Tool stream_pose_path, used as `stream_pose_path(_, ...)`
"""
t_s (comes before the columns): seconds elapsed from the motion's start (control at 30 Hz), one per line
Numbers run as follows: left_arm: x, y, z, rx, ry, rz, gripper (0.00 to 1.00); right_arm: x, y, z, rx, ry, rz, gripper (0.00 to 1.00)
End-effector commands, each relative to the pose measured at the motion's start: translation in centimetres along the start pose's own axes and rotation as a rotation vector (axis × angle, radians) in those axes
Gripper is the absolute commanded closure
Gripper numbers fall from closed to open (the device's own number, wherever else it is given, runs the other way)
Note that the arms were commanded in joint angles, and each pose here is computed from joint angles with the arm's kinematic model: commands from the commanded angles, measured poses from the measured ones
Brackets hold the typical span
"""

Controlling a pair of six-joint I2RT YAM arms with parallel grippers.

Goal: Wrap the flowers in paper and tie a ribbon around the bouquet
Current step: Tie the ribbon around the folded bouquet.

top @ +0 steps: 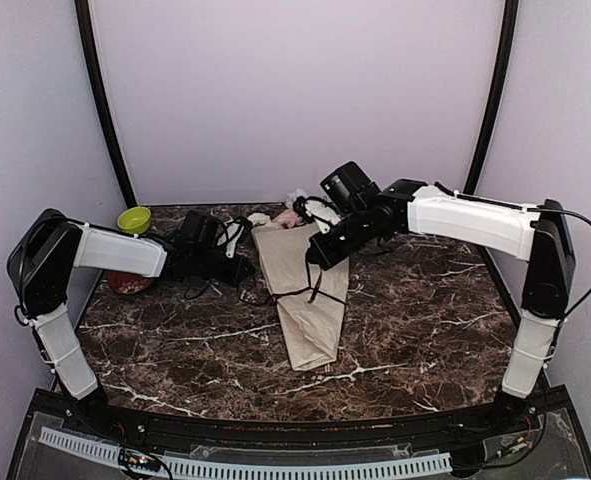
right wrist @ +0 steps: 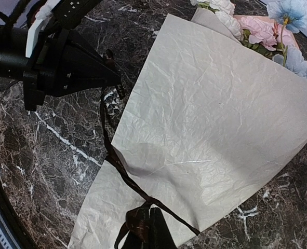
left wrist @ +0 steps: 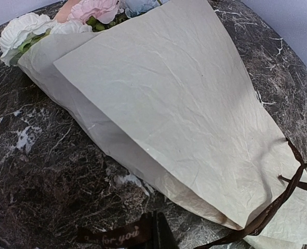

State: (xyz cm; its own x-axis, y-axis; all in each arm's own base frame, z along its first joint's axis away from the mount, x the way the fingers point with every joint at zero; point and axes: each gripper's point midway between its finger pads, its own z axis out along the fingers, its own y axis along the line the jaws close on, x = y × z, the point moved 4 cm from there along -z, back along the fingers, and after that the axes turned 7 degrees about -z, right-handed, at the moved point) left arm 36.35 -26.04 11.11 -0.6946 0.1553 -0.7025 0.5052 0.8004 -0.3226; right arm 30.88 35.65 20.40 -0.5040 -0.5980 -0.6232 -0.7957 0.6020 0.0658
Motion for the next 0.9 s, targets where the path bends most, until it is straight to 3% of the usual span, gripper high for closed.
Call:
stream_pose_path(0.0, -0.7, -0.3, -0.7, 0.006, -0.028, -0.001, 1.0, -1.6, 1.6, -2.6, -0.042, -0.037, -0.029, 1.0)
stream_pose_path(0.23, -0.5, -0.2, -0.7, 0.001, -0.023, -0.002, 1.0, -5.6, 3.5, -6.5, -0.12, -0.178, -0.068, 1.0)
stream_pose_path(0.7, -1.4, -1.6, -2.4, 0.067, -0.065, -0.031, 1.0, -5.3, 3.0, -4.2, -0.093, -0.128, -0.074, 1.0)
stream_pose_path(0.87, -2.4, -4.5, -4.8, 0.126, -0.137, -0.004, 1.0, -5.5, 2.7, -3.3, -0.08, -0.134, -0.084, 1.0)
